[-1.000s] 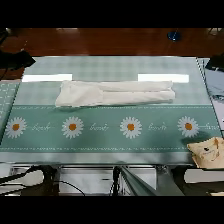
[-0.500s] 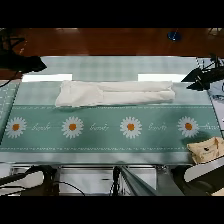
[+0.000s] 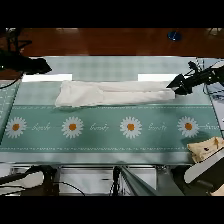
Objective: Fold the shirts.
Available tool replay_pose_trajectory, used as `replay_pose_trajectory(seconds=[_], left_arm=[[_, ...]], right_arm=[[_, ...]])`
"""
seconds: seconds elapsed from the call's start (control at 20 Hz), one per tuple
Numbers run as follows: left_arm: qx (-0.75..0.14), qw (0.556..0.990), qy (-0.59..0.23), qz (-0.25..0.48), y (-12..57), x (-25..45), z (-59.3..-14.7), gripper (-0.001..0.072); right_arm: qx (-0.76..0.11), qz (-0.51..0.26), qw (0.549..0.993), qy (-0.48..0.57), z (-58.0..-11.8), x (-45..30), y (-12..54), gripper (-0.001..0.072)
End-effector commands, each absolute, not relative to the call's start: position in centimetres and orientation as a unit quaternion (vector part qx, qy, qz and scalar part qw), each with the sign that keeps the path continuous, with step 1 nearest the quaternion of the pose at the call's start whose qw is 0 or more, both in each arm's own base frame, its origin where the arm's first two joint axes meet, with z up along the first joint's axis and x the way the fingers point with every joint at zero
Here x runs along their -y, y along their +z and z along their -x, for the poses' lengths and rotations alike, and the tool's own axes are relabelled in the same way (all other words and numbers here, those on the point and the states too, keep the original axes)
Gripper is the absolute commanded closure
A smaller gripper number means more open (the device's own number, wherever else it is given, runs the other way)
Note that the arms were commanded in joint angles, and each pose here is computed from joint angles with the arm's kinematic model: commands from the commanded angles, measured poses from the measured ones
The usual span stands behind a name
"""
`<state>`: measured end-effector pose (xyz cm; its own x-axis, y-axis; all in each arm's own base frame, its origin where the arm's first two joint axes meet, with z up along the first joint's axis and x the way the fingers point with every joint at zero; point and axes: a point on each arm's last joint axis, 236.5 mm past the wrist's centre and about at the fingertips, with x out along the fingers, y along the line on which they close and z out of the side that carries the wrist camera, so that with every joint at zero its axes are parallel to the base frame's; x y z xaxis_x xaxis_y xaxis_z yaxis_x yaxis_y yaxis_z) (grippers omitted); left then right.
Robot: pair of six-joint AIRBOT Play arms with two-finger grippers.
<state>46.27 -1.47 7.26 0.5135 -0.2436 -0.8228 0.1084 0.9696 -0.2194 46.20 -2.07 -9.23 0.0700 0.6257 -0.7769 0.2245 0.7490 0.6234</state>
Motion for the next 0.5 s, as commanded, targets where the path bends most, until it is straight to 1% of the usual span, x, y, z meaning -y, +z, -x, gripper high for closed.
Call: replay_pose_trajectory(seconds=[0.0,0.05,0.1,0.15,0.3,0.45], left_arm=[[-0.504,0.854,-0.108,0.071,6.1,1.9,-45.7,0.0248],[-0.507,0.852,-0.109,0.071,5.8,2.0,-45.6,0.0248],[-0.51,0.85,-0.11,0.072,5.6,2.1,-45.5,0.0248],[-0.511,0.849,-0.11,0.072,5.4,2.1,-45.4,0.0248],[-0.511,0.849,-0.112,0.073,5.4,2.3,-45.4,0.0248],[-0.508,0.846,-0.136,0.084,5.8,4.6,-45.4,0.025]], right_arm=[[-0.652,-0.306,0.677,0.151,-48.2,-0.2,-10.7,0.0223],[-0.647,-0.299,0.685,0.151,-48.8,-0.9,-10.9,0.0363],[-0.642,-0.294,0.692,0.151,-49.3,-1.5,-11.0,0.0564],[-0.639,-0.297,0.693,0.153,-49.5,-1.8,-10.8,0.0687],[-0.633,-0.312,0.686,0.176,-49.1,-2.5,-8.5,0.0688],[-0.613,-0.29,0.709,0.193,-48.7,-2.0,-3.8,0.0688]])
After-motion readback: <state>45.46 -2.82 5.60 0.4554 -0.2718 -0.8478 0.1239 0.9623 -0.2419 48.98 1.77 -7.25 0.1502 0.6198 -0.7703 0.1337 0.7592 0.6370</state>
